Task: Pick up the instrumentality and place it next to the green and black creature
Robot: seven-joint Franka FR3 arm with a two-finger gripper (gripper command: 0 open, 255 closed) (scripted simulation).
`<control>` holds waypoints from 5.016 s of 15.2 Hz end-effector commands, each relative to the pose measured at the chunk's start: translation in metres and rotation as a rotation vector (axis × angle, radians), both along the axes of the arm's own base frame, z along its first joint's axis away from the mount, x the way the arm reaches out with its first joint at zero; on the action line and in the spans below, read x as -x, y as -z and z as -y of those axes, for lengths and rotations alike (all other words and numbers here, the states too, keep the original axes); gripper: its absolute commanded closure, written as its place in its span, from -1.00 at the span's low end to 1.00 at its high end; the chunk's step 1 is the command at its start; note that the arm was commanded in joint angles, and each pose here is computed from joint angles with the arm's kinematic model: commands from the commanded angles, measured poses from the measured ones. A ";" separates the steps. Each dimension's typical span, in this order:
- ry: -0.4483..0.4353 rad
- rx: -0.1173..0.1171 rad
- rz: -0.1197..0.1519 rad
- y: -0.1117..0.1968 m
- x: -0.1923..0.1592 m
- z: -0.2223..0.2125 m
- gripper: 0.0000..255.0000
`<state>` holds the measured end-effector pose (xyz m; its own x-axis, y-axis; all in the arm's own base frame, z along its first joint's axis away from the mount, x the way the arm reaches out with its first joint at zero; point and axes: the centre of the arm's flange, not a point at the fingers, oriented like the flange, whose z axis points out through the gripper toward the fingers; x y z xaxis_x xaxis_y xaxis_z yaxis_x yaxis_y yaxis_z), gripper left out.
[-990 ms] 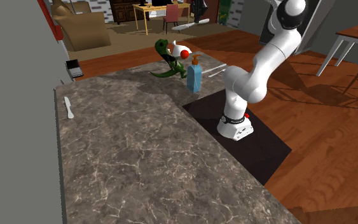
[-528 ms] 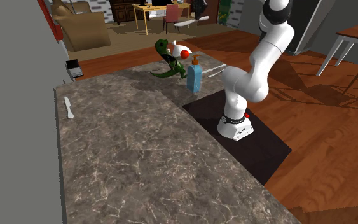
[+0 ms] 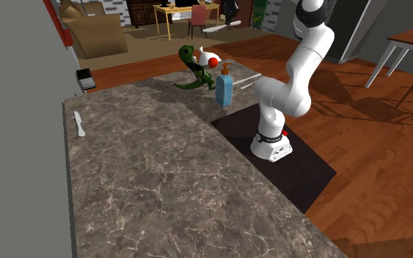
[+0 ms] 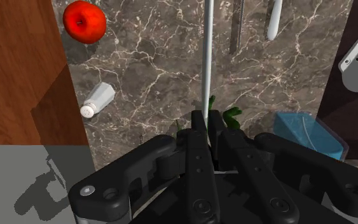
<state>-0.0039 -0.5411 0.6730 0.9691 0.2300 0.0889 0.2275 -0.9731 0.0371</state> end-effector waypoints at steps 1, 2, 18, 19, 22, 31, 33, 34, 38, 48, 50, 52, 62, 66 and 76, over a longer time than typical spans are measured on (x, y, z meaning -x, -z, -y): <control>0.000 0.000 0.000 0.010 0.000 -0.001 1.00; 0.000 0.000 0.000 0.016 0.000 -0.001 1.00; 0.000 0.000 0.000 0.100 0.000 -0.001 1.00; 0.000 0.000 0.000 0.105 0.000 -0.001 1.00; 0.000 0.000 0.000 0.121 0.000 -0.001 1.00; 0.000 0.000 0.000 0.169 0.000 -0.001 1.00; 0.000 0.000 0.000 0.179 0.000 -0.001 1.00; 0.000 0.000 0.000 0.184 0.000 -0.001 1.00; 0.000 0.000 0.000 0.206 0.000 -0.001 1.00; 0.000 0.000 0.000 0.258 0.000 -0.001 1.00; 0.000 0.000 0.000 0.269 0.000 -0.001 1.00; 0.000 0.000 0.000 0.279 0.000 -0.001 1.00; 0.000 0.000 0.000 0.304 0.000 -0.001 1.00; 0.000 0.000 0.000 0.304 0.000 -0.001 -1.00; 0.000 0.000 0.000 0.254 0.004 -0.002 -1.00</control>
